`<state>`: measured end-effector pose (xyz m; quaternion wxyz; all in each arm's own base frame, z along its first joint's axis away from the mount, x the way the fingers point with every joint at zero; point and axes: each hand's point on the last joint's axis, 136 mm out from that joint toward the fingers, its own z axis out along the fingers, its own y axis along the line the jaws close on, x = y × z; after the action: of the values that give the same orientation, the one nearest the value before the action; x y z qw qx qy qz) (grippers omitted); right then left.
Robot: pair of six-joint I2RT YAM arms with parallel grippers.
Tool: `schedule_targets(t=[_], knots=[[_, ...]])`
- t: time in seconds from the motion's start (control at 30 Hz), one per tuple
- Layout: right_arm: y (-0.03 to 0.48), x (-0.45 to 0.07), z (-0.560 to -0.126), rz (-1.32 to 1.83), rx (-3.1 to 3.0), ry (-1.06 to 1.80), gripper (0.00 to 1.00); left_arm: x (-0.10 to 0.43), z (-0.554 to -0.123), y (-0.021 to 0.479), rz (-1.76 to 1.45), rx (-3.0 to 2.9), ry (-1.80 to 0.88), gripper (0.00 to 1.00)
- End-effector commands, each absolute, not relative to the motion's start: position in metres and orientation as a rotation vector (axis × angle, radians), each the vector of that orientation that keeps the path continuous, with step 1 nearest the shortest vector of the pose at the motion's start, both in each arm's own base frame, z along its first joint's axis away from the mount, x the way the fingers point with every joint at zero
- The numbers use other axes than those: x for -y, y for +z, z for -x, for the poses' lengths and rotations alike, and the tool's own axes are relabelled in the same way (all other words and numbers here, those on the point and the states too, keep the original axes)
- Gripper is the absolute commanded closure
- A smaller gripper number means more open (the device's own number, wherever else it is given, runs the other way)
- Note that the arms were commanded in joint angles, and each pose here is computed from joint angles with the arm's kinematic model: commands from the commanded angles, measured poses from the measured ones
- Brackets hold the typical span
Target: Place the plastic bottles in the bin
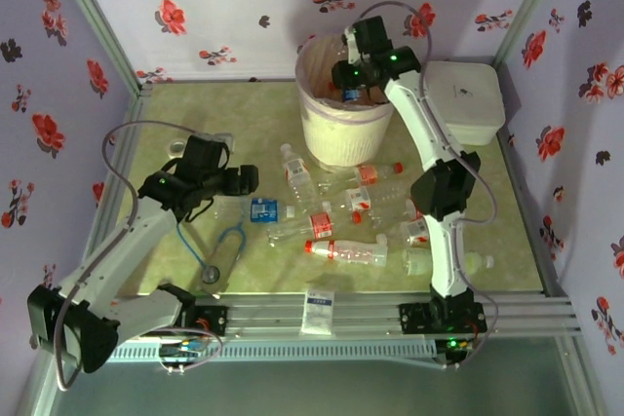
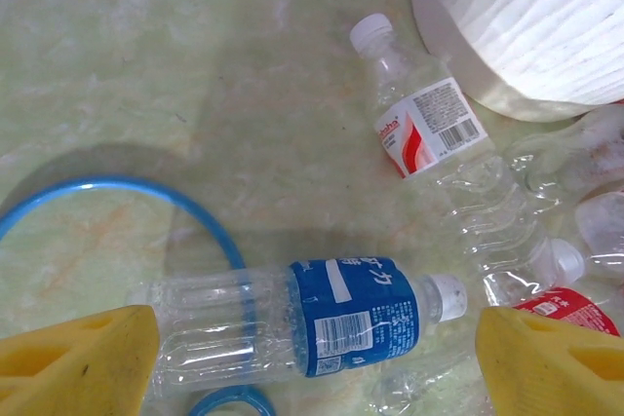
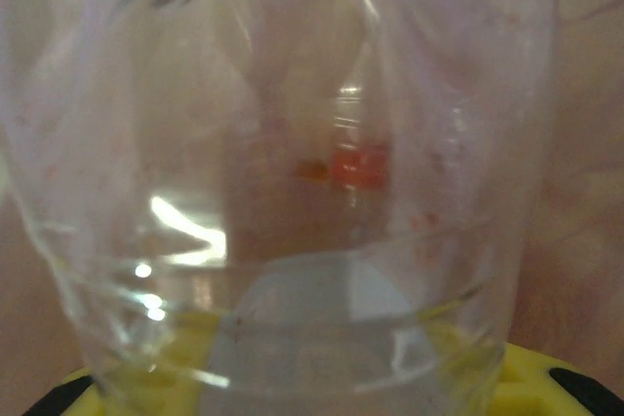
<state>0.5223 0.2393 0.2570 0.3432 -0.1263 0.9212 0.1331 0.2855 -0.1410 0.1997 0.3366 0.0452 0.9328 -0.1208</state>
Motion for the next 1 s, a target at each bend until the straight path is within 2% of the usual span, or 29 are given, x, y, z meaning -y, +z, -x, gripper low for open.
schedule_targets(t=[0.0,0.17,0.33,0.47,0.5,0.53,0.7,0.97], knots=[[0.208,-0.231,-0.520,0.383,-2.522,0.240,0.62,0.141,-0.289,0.201,-0.084,-2.438,-0.299,0.15],[0.171,-0.234,-0.527,0.390,-2.582,0.220,0.54,0.134,-0.288,0.204,-0.055,-2.447,-0.261,0.14],[0.144,-0.232,-0.532,0.363,-2.619,0.194,0.32,0.132,-0.287,0.200,-0.045,-2.456,-0.251,0.14],[0.130,-0.231,-0.537,0.325,-2.623,0.203,0.22,0.133,-0.288,0.199,-0.042,-2.460,-0.252,0.12],[0.131,-0.232,-0.537,0.322,-2.623,0.210,0.19,0.133,-0.287,0.199,-0.042,-2.460,-0.252,0.09],[0.132,-0.233,-0.537,0.320,-2.622,0.219,0.17,0.132,-0.287,0.200,-0.045,-2.461,-0.250,0.02],[0.165,-0.234,-0.538,0.313,-2.562,0.241,0.01,0.131,-0.284,0.202,-0.049,-2.469,-0.245,0.00],[0.261,-0.237,-0.526,0.348,-2.342,0.344,0.01,0.136,-0.288,0.205,0.015,-2.459,-0.298,0.00]])
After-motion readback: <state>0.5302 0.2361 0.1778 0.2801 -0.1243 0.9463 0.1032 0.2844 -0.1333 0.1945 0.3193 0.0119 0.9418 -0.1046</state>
